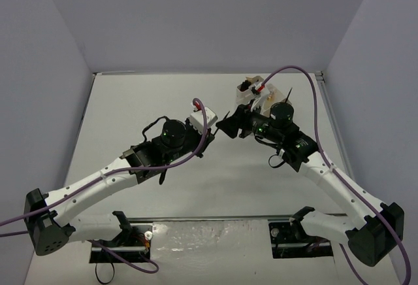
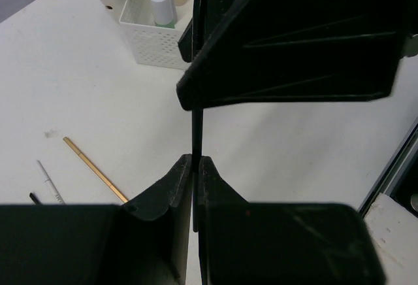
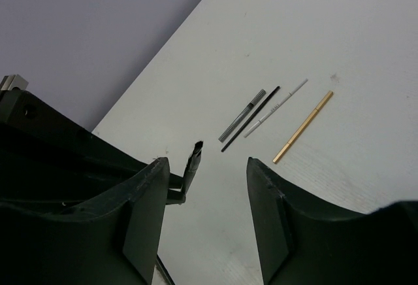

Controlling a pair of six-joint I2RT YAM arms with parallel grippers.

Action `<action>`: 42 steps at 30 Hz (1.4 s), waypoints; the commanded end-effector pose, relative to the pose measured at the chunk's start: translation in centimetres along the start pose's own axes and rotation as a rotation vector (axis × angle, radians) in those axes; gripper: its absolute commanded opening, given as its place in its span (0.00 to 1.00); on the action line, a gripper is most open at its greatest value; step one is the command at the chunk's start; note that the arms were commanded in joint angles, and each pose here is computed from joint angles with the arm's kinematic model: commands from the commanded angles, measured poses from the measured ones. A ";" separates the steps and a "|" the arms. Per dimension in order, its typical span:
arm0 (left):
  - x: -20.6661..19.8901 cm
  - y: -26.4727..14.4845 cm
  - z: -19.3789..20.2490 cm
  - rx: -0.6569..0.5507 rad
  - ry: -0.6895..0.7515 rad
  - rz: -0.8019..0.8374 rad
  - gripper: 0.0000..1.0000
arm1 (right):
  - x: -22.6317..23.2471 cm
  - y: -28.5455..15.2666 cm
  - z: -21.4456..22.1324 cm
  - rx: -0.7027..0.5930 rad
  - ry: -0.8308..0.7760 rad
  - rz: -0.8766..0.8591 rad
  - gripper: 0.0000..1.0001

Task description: Organize the makeup

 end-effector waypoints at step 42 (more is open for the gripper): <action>14.9 -9.9 9.2 0.333 -0.352 -0.605 0.97 | -16.0 -11.2 -18.7 -0.673 -0.266 0.951 0.00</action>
Point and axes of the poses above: each gripper's point midway between its finger pads, its own y axis out along the fingers, its own x axis along the line the jaws close on, z = x × y, the point moved 3 cm from there along -y, back along the fingers, and after that the axes turned 10 degrees about y, right-handed, at the moved point
